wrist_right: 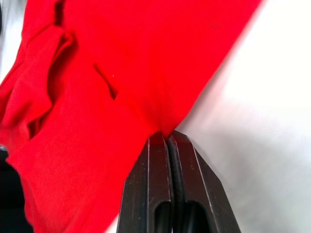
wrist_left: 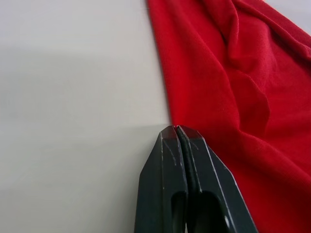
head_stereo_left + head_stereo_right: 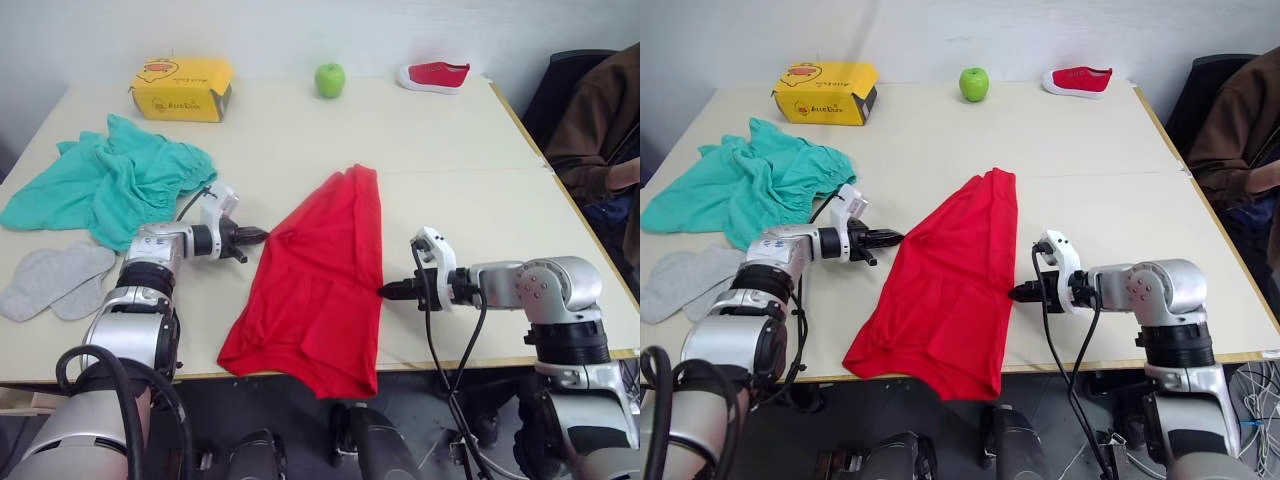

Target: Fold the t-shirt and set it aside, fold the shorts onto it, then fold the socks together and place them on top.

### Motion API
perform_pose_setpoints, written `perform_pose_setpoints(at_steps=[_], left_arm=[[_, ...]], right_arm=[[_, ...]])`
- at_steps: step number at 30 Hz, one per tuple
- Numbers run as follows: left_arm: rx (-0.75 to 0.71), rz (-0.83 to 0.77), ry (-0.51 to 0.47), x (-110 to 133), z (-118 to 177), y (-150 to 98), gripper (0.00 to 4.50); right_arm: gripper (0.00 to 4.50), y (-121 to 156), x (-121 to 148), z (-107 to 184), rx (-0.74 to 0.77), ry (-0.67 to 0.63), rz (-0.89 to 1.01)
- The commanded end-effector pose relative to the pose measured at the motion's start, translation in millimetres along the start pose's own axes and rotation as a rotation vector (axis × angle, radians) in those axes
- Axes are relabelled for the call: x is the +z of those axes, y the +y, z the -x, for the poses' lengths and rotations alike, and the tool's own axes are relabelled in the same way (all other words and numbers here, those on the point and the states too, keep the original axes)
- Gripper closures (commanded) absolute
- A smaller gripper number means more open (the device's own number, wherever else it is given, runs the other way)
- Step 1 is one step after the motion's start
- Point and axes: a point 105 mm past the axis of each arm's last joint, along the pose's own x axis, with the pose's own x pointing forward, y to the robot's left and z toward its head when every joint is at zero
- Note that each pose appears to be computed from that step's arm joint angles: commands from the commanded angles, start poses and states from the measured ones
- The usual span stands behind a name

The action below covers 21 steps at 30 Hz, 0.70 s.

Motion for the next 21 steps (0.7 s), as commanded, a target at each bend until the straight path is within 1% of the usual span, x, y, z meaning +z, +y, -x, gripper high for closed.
perform_pose_setpoints(at_steps=[1, 5, 10, 15, 17, 18, 19, 21], left_arm=[[0.037, -0.004, -0.106, 14.4, 15.3, -7.5, 4.50], [0.142, 0.005, -0.153, -0.2, 31.6, -19.0, 4.50], [0.215, 0.018, -0.174, -8.1, 42.3, -31.5, 4.50], [0.252, 0.017, -0.170, -5.3, 39.2, -26.2, 4.50], [0.240, -0.008, -0.153, -2.9, 36.5, -23.8, 4.50], [0.227, -0.022, -0.144, -1.5, 35.2, -23.7, 4.12], [0.214, -0.045, -0.132, -0.3, 34.9, -23.6, 3.95], [0.193, -0.119, -0.088, 1.1, 38.8, -23.3, 3.35]], right_arm=[[4.48, -8.0, 11.2, 1.2, 0.003, 0.003, 0.064], [4.48, -12.6, 18.4, -4.3, 0.027, 0.058, 0.080], [4.48, -15.7, 38.9, -5.4, 0.026, 0.065, 0.195], [4.48, -16.2, 43.8, -6.8, 0.036, 0.060, 0.246], [4.48, -16.5, 42.7, -5.8, 0.037, 0.050, 0.233], [4.11, -14.7, 39.9, -3.5, 0.052, 0.050, 0.218], [3.92, -12.1, 37.2, -0.8, 0.068, 0.051, 0.210], [3.29, -7.1, 32.1, 8.8, 0.086, 0.040, 0.235]])
